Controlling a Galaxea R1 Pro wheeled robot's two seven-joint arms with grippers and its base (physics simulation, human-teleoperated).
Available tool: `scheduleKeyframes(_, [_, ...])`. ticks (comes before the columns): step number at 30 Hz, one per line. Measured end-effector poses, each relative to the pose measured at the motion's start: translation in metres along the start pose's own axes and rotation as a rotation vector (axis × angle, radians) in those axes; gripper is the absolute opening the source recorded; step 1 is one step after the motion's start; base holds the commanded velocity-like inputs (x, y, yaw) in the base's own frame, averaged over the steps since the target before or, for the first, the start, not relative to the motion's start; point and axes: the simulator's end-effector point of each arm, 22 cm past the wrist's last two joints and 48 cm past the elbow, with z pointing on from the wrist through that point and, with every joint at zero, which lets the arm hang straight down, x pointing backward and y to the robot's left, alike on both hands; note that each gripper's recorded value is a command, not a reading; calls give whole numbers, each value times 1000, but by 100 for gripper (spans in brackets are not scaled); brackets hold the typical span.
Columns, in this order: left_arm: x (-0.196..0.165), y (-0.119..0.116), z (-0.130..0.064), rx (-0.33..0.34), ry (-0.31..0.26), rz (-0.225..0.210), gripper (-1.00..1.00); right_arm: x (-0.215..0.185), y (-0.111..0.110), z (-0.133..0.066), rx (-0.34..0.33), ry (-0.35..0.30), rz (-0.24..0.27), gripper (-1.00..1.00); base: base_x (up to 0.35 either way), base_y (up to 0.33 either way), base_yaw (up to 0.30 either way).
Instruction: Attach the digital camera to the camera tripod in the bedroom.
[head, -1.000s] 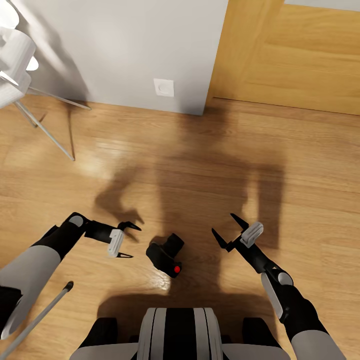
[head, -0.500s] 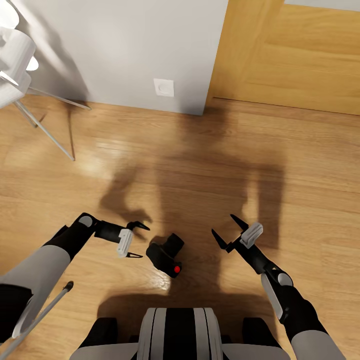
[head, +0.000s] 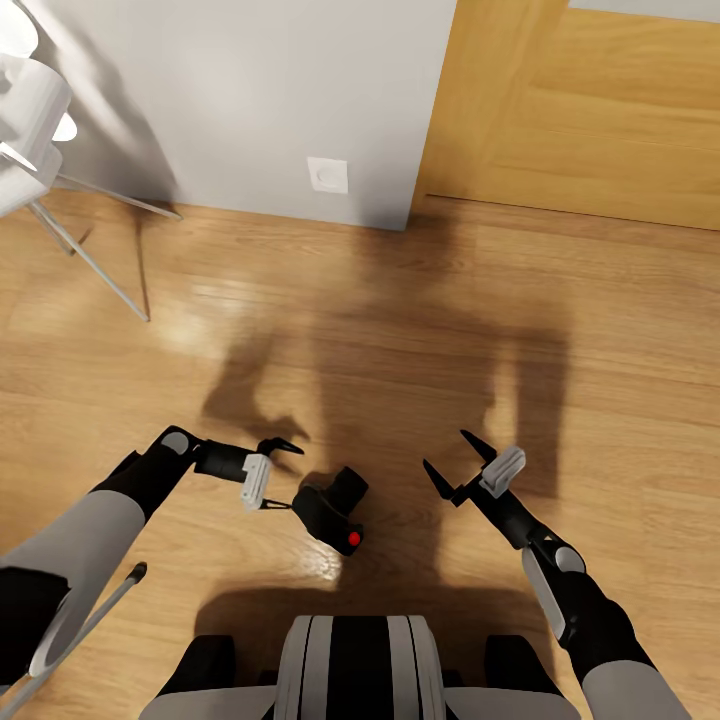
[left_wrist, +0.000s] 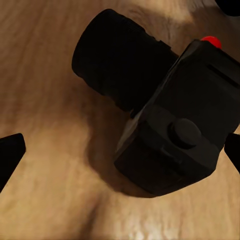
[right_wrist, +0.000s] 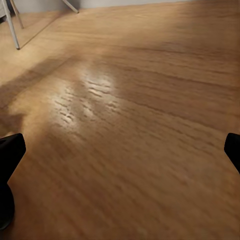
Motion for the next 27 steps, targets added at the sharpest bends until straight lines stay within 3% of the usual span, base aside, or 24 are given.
scheduleKeyframes(8, [7,-8,2,10,3,-32,100,0,0,0,0,0,0,100,0,0,0])
scheduleKeyframes(27, [15,-18,3,26,9,-54,100,0,0,0,0,0,0,100,0,0,0])
